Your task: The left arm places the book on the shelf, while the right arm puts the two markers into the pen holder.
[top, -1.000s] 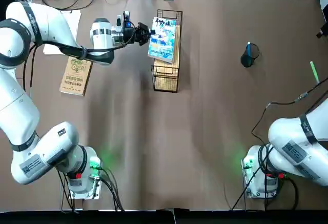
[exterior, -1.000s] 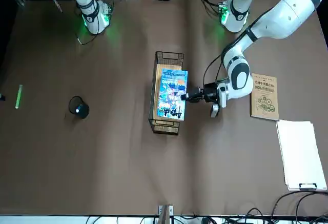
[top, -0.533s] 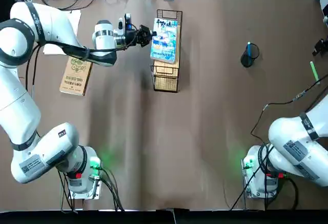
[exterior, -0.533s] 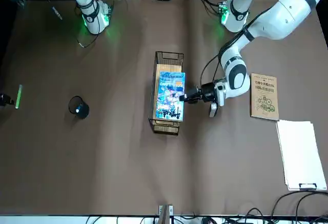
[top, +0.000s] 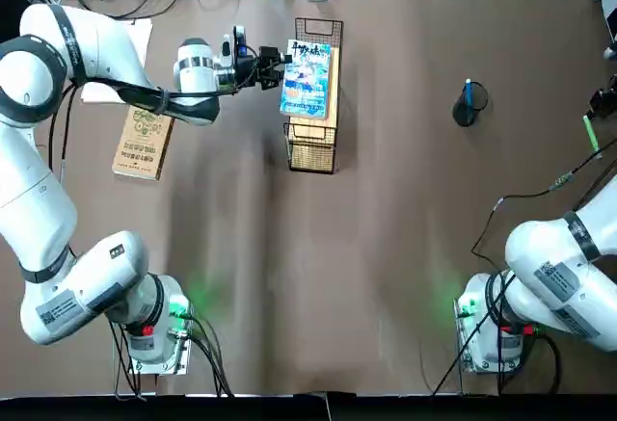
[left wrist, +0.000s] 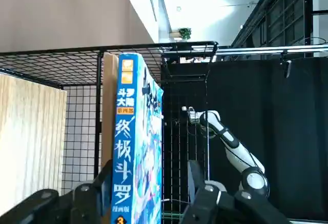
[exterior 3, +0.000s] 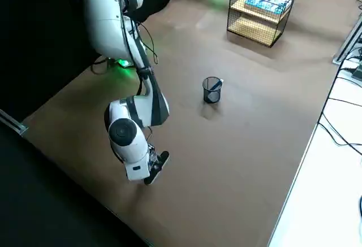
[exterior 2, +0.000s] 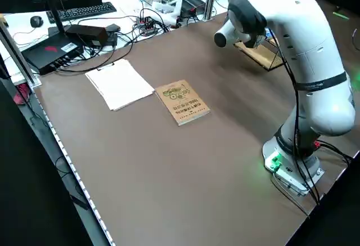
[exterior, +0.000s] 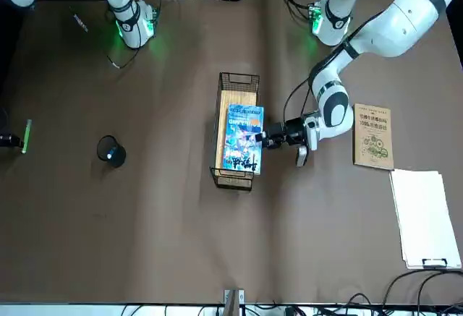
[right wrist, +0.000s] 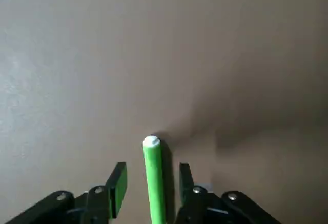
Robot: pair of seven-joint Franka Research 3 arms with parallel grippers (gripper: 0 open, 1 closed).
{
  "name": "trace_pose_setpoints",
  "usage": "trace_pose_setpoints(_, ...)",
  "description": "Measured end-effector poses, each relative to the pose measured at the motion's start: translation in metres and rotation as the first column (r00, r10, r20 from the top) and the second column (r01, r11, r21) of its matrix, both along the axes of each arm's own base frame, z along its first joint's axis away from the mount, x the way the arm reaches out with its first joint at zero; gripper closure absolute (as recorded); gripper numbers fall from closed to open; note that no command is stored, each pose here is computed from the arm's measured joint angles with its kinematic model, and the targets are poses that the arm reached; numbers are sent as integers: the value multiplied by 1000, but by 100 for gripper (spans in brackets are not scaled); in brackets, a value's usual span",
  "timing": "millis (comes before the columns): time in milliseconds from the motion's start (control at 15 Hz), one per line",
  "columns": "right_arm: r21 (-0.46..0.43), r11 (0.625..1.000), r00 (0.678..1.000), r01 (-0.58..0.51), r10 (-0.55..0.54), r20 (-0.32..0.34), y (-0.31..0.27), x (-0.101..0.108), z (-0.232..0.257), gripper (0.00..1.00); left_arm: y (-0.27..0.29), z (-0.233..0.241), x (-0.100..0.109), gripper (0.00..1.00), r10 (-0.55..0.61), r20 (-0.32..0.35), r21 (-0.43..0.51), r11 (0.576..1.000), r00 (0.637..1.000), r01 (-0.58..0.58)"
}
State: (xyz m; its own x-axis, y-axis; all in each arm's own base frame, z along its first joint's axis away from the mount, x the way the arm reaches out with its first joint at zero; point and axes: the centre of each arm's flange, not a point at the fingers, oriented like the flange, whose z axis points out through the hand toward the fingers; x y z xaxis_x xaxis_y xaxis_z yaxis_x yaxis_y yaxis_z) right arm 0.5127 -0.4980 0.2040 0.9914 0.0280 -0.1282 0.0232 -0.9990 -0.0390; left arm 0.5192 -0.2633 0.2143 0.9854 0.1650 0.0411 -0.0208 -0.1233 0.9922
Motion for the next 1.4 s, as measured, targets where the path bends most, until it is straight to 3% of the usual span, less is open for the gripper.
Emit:
trace_pose_setpoints(200,1,1000,1000,19,-19,-26,0,-5,-14,60,2,-1,1,37,2,7,3,1000,1000,-2)
trace_pose_setpoints(533,-57,997,994,55,-60,-86,0,-9,-26,65,4,-2,2,11,5,20,8,1000,1000,-5)
trace_pose_setpoints(867,-58,997,994,57,-62,-87,2,-9,-30,66,12,-8,4,10,17,39,37,999,999,-18)
trace_pose_setpoints(1000,-57,997,994,58,-63,-89,4,-8,-29,83,17,-12,6,9,32,43,78,996,999,-35)
trace_pose_setpoints(1200,-55,997,994,52,-56,-90,7,-5,-29,82,27,-17,11,7,8,68,122,992,998,-17)
trace_pose_setpoints(1400,1,1000,988,-1,1,-154,46,17,-26,82,45,-14,24,4,-42,65,147,989,997,32)
